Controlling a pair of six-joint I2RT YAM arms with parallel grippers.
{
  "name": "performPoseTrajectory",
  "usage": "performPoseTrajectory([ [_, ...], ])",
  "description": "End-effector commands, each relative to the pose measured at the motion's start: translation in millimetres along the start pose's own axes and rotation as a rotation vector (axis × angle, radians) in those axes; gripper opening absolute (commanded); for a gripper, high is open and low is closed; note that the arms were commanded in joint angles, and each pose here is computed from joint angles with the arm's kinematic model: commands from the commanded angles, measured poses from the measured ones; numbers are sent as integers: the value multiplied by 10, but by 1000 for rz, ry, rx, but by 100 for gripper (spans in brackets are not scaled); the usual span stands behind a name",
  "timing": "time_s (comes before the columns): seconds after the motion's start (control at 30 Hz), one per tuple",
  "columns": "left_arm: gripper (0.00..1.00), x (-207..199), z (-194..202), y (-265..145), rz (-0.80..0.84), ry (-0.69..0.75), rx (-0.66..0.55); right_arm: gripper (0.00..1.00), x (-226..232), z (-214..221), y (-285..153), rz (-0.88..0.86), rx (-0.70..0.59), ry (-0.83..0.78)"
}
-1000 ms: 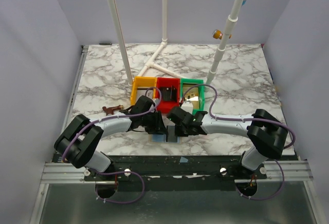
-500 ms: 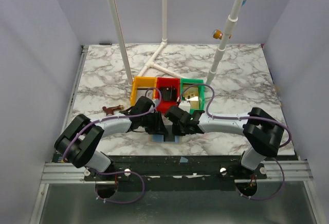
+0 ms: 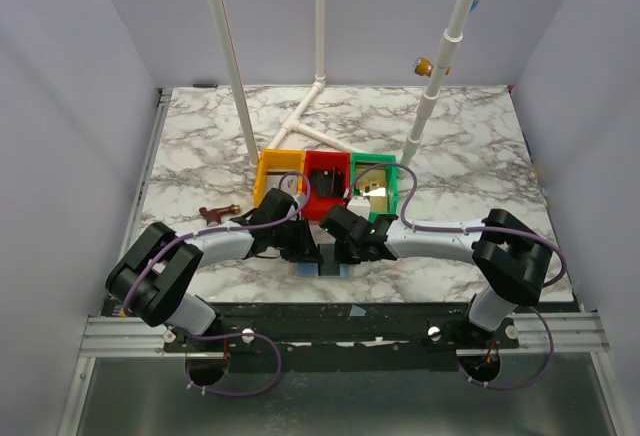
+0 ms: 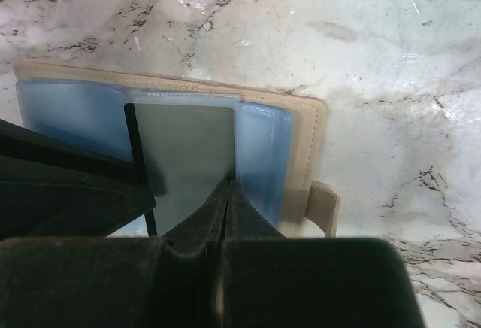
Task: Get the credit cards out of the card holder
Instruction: Remove the credit card from the card holder.
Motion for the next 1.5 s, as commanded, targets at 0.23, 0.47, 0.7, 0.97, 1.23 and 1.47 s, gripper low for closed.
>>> performPoseTrajectory([
  [0.23, 17, 0, 63, -18, 121, -53, 35, 1, -133, 189, 96, 57, 63, -19],
  [0.47, 14, 10, 57, -45, 146, -74, 26, 1, -146, 200, 103, 61, 66, -20],
  [0.7, 10, 23, 50, -65, 175, -88, 27, 1, -162, 218, 111, 64, 69, -19],
  [0.97, 1, 9, 42, -86, 190, -89, 24, 0, -160, 222, 128, 67, 73, -23],
  [1.23, 0, 40, 36, -96, 177, -95, 20, 1, -178, 229, 126, 75, 69, -18],
  [1.47, 0, 61, 22, -118, 169, -93, 10, 1, -201, 240, 124, 83, 66, -19],
])
Point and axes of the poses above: each gripper's point midway between its finger pads, its own y axis out along the fingers, its own x axis along the line the jaws close on, z = x × y, the point moved 10 cm from there along -y, back along the fingers, and after that the axes turned 7 degrees about -y, right-handed, at the moved point
